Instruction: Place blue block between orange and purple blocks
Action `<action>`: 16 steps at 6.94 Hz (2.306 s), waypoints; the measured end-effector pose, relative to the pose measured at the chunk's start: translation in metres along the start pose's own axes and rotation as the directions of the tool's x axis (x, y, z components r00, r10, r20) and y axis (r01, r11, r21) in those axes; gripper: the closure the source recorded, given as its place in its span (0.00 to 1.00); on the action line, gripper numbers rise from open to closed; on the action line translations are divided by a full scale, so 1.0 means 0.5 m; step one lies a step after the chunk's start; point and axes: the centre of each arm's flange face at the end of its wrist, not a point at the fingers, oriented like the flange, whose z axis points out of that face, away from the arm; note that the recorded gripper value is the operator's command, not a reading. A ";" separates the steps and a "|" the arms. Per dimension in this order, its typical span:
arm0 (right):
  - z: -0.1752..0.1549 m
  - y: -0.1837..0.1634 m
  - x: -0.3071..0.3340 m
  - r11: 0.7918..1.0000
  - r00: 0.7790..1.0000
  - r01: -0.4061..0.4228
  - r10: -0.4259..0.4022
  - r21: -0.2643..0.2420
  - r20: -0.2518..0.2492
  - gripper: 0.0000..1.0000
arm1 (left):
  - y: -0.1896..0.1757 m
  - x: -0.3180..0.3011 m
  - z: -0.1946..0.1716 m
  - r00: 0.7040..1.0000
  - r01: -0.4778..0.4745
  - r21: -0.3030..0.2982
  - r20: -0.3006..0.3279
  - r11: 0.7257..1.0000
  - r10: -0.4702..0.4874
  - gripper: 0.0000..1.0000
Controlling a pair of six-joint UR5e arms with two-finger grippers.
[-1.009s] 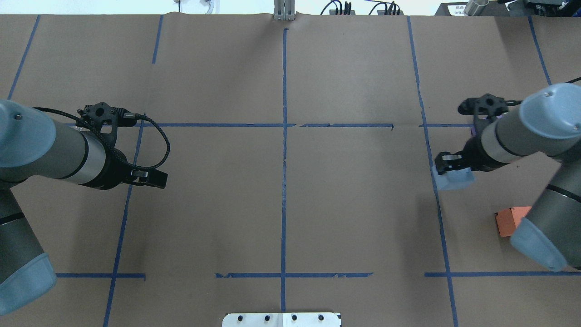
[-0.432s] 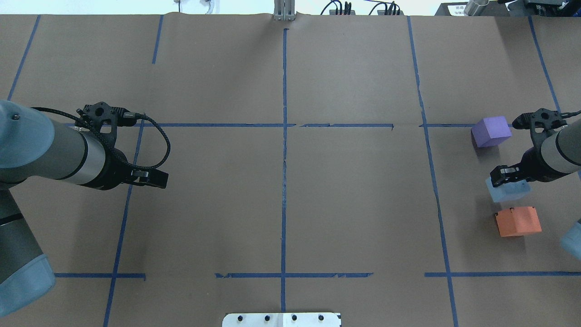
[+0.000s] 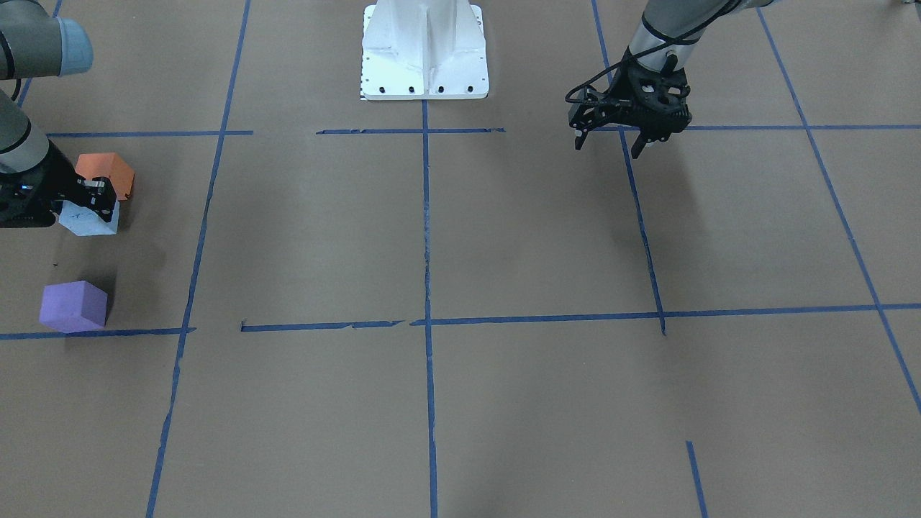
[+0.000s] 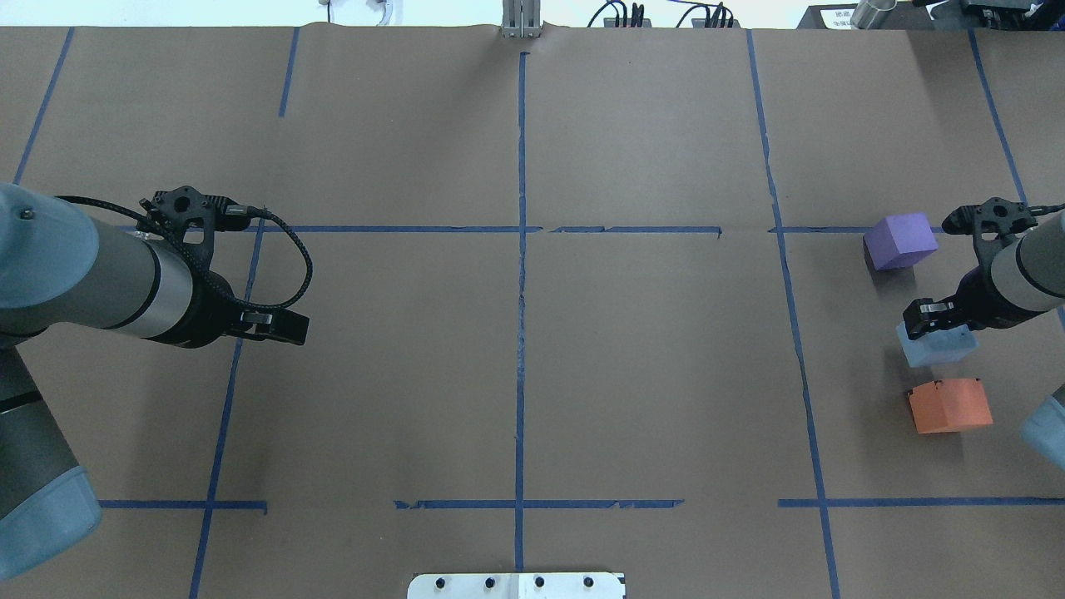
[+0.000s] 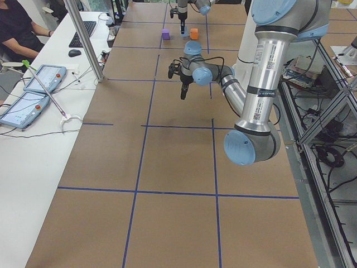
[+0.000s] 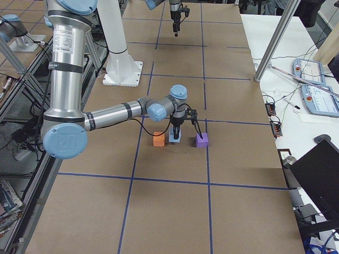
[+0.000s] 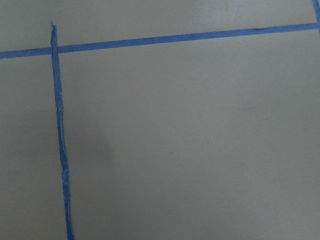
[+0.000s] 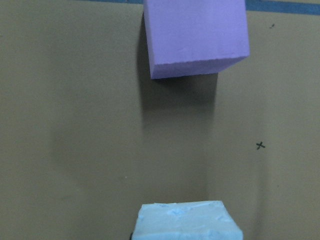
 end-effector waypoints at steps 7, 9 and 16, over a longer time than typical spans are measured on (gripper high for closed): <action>0.025 -0.058 0.008 1.000 0.999 -0.030 0.030 0.007 -0.013 0.00 | 0.004 0.002 -0.013 1.000 -0.002 0.004 -0.005 1.000 0.002 0.00; -0.042 -0.079 0.049 0.997 0.998 -0.067 0.066 0.050 0.023 0.00 | 0.013 -0.022 -0.009 1.000 0.000 -0.005 0.014 1.000 0.000 0.00; -0.248 -0.027 0.513 0.996 0.993 0.062 -0.068 0.061 0.098 0.00 | 0.004 -0.524 -0.137 0.950 -0.250 -0.142 0.157 0.958 0.271 0.00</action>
